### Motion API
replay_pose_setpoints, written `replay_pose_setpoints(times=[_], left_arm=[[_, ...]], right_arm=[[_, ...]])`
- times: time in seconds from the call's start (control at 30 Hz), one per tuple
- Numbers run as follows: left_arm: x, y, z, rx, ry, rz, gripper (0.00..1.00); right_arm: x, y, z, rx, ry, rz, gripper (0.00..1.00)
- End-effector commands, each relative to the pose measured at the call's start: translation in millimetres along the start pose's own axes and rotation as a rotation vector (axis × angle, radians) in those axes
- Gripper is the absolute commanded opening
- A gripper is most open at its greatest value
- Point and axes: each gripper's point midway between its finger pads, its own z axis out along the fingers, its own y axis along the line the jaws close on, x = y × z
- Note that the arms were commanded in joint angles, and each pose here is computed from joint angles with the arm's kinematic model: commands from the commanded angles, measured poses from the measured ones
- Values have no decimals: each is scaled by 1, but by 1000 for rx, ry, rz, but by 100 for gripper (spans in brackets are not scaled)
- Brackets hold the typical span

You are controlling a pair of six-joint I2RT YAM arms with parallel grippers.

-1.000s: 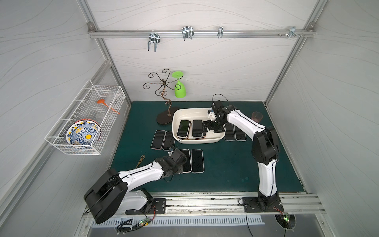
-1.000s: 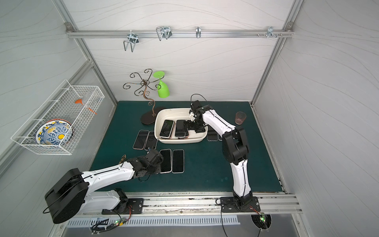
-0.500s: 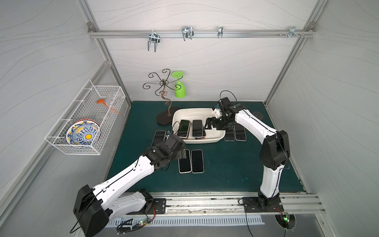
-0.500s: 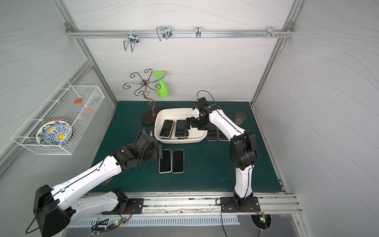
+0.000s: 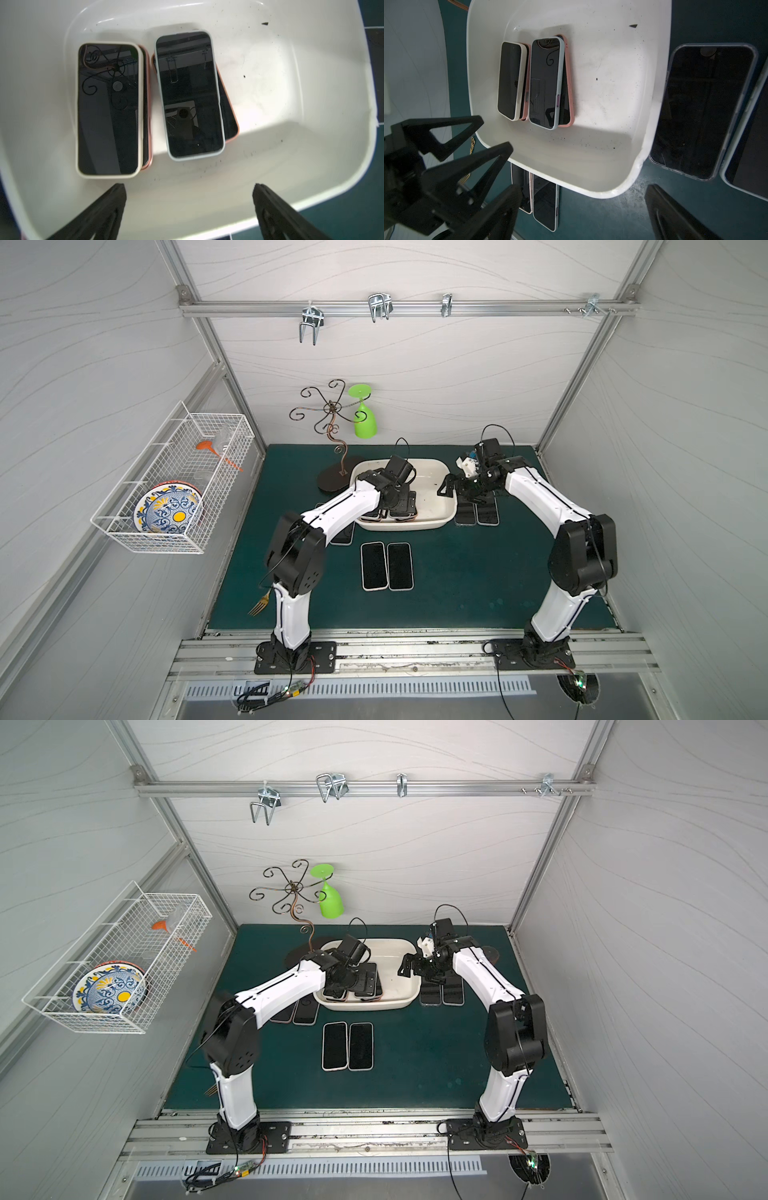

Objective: Take the phone out of the storage box
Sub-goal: Pick up the phone from the storage box.

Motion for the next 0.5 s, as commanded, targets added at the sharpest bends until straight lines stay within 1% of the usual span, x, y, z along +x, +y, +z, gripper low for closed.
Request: replay_pose_setpoints(times=[0.0,0.03,0.07,0.23,0.47], left_arm=[[-28,-19,0,38,-27,44,100],[-26,-18,9,27,-10,45,100],[-32,-17,12,14,-20,45,100],[-26,-9,38,-26,31,35,100],[-19,-9,61,-40,61,27,100]], right_arm=[[-3,5,-2,-43,-12,-20,99],[-3,4,0,-44,-7,-22,99],[-2,4,2,-47,-3,-22,99],[4,3,11,-72,18,-17,99],[4,-4,14,-67,26,-16,99]])
